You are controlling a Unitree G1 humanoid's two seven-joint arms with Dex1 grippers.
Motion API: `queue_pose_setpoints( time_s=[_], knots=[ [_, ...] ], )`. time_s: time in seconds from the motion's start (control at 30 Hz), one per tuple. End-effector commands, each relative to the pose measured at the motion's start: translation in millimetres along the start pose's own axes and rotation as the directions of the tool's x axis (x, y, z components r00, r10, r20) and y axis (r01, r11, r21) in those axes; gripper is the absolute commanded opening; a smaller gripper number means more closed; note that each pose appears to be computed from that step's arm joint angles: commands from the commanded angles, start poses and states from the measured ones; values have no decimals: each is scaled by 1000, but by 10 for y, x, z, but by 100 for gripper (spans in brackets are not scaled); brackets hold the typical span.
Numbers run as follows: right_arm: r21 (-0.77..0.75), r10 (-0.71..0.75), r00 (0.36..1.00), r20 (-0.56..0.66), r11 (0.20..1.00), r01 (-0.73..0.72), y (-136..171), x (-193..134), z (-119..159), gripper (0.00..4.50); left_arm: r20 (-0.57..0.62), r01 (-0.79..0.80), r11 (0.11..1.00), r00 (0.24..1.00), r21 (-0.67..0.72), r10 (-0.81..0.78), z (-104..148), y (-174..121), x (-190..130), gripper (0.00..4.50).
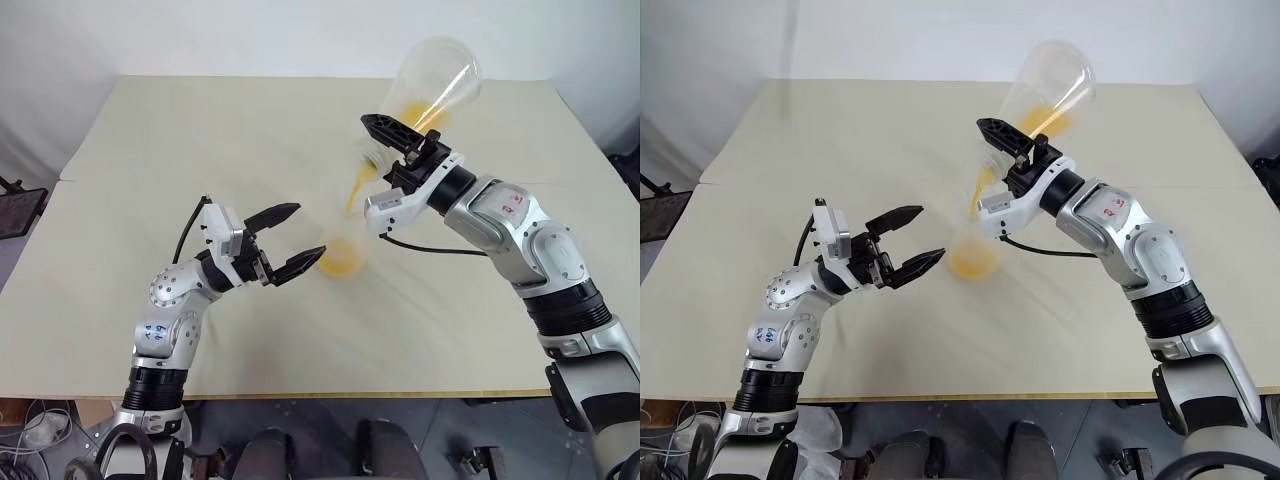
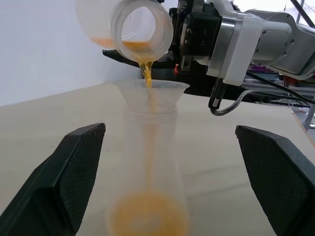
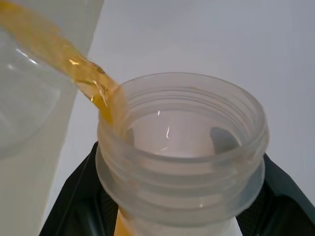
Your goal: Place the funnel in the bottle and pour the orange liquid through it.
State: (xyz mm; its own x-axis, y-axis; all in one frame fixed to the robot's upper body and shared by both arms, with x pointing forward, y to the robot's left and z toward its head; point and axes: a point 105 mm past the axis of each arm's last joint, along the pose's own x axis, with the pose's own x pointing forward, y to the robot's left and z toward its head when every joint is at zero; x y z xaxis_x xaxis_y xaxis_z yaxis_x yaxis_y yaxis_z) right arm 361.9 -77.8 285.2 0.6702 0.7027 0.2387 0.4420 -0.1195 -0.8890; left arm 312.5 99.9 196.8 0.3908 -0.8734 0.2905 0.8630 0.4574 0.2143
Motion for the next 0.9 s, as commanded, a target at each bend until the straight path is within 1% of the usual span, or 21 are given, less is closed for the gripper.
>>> queue_pose_setpoints(
  time_s=[0.03, 0.9],
  knots=[
    [-50, -68, 998, 0, 996, 68, -205, 5, -46, 248, 21, 4, 999, 1000, 34, -4, 65, -20, 11, 450],
    [-55, -81, 997, 3, 995, 81, -189, 29, -60, 248, 38, -18, 999, 999, 45, 16, 67, 13, 24, 450]
  ],
)
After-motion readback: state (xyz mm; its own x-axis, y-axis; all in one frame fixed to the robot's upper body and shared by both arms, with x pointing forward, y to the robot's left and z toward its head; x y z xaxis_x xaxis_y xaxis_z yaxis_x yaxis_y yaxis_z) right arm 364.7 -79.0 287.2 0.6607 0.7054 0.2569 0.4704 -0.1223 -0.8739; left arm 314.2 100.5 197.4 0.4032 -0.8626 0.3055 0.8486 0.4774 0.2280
